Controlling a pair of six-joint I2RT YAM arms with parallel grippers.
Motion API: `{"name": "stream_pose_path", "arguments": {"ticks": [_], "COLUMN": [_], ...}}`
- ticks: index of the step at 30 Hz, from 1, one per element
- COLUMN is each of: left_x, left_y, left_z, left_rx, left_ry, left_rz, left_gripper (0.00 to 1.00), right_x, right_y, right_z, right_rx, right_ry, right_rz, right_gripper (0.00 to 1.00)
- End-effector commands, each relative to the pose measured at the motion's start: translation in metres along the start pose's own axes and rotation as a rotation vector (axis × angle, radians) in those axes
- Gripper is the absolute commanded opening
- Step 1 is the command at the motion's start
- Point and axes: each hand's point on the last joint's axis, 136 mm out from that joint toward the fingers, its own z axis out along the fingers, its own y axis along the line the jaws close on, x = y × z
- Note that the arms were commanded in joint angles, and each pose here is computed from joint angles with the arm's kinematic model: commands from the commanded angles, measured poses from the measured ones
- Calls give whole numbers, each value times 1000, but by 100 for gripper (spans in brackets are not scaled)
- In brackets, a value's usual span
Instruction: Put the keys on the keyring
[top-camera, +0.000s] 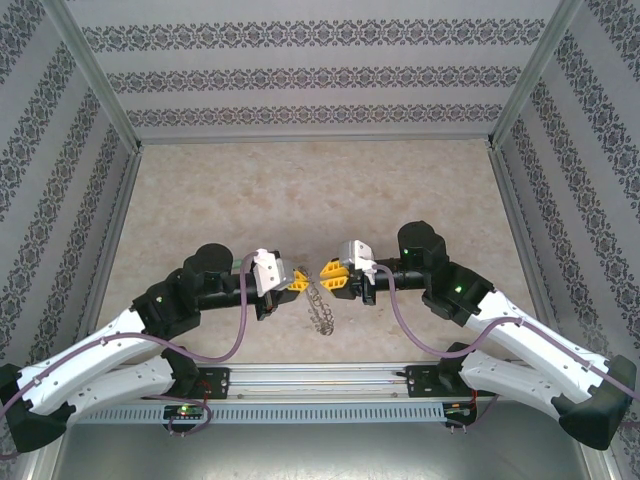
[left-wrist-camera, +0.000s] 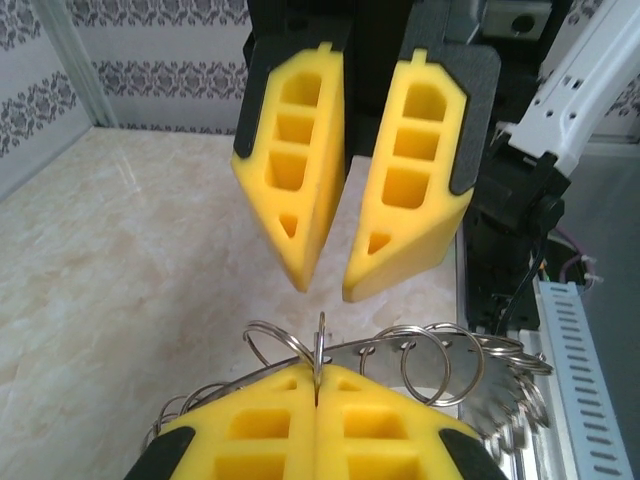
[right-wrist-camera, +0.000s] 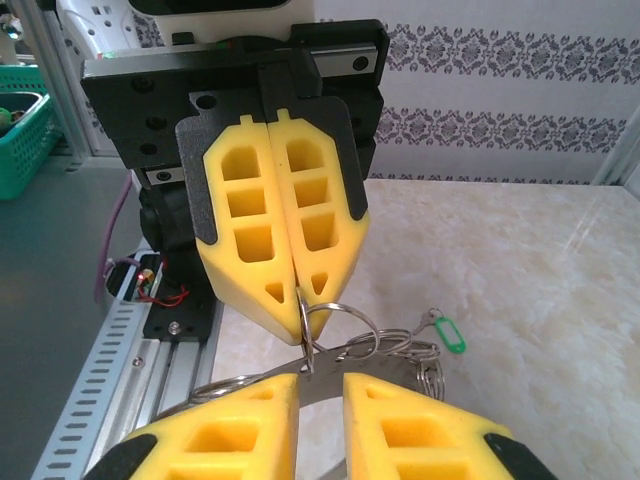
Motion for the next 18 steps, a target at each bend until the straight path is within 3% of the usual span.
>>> {"name": "stream_pose_path", "arguments": {"ticks": [1, 18], "left_x": [-28, -31], "left_y": [-7, -11], "left_z": [-5, -5], "left_rx": [27, 49], "left_ry": [-133, -161], "left_rz": [18, 8], "left_gripper": [0, 0], "right_x": [-16, -18], "right_y": [12, 16], "right_z": [-3, 3], "right_rx": [-62, -109], "right_ry": [-48, -53], "right_rz": [-12, 7], "right_gripper": [20, 19]}}
